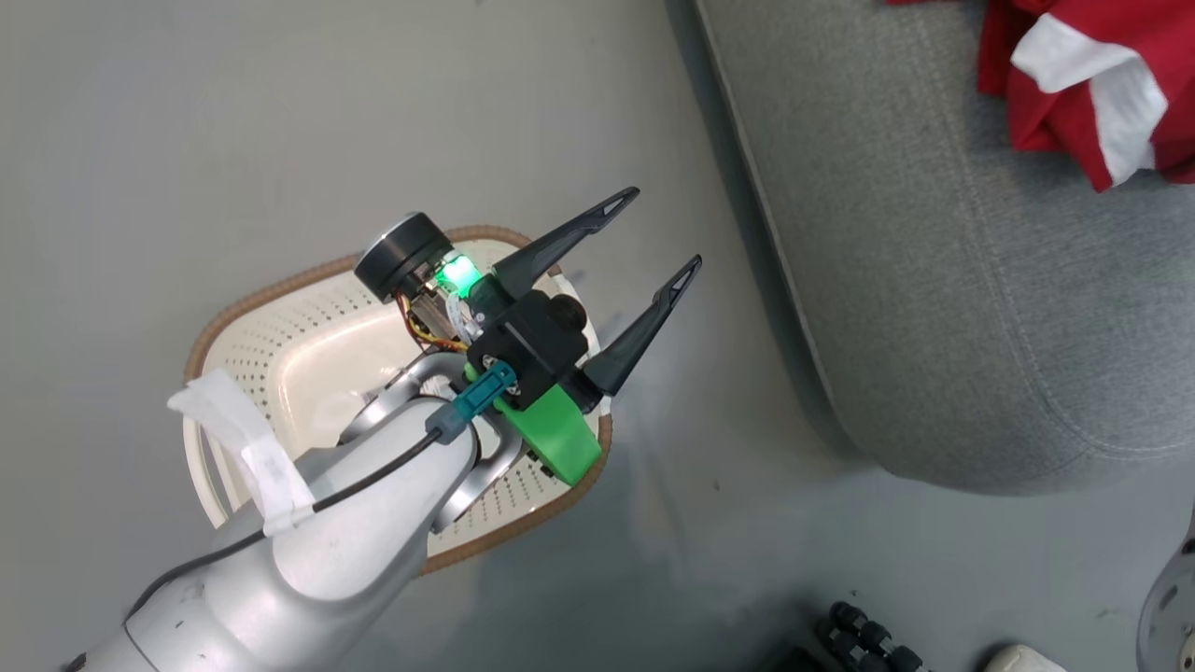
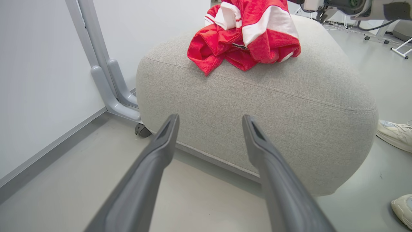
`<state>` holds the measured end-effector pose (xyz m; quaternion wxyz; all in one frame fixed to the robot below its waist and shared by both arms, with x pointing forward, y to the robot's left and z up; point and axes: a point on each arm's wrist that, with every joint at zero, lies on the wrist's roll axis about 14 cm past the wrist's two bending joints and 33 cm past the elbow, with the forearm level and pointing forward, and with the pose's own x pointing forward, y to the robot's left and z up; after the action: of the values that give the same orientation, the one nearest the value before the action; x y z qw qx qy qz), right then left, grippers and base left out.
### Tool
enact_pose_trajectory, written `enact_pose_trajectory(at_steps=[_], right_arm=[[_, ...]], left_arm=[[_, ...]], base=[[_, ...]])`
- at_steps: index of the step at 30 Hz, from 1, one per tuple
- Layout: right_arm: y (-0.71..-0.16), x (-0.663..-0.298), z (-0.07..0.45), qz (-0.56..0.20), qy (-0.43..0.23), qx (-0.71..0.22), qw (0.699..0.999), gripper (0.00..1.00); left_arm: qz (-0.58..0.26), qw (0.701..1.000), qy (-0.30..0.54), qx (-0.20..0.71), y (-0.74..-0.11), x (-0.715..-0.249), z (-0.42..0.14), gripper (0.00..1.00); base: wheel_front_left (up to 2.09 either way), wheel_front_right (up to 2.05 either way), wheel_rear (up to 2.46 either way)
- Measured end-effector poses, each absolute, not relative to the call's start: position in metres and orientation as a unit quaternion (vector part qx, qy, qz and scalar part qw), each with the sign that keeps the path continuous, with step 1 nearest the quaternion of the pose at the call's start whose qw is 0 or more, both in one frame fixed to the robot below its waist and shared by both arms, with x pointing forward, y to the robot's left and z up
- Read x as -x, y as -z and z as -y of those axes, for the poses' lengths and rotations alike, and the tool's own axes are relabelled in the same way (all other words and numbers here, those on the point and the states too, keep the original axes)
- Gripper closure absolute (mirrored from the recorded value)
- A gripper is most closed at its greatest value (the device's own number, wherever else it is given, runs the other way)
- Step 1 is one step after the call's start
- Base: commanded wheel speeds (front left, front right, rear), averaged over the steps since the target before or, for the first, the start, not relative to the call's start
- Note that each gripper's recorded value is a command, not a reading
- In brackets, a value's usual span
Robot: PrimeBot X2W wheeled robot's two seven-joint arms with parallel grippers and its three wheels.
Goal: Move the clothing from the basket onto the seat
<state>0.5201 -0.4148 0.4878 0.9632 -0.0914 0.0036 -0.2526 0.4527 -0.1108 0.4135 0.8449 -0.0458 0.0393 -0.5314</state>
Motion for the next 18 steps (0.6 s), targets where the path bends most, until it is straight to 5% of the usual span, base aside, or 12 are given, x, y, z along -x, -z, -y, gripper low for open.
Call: enact_pose_trajectory(at_steps=[10, 18], right_arm=[[-0.519, -0.464, 0.406, 0.024, 0.241, 0.09, 0.966, 0.0], [-0.551, -0.453, 0.361, 0.071, 0.177, 0.08, 0.978, 0.0]], left_arm=[[-0.015, 0.852, 0.521, 0.051, -0.455, -0.435, 0.116, 0.0], [-0.004, 0.872, 0.487, 0.046, -0.479, -0.43, 0.103, 0.0]], base=[[0.0, 0.0, 0.0], [0.0, 0.0, 0.0]])
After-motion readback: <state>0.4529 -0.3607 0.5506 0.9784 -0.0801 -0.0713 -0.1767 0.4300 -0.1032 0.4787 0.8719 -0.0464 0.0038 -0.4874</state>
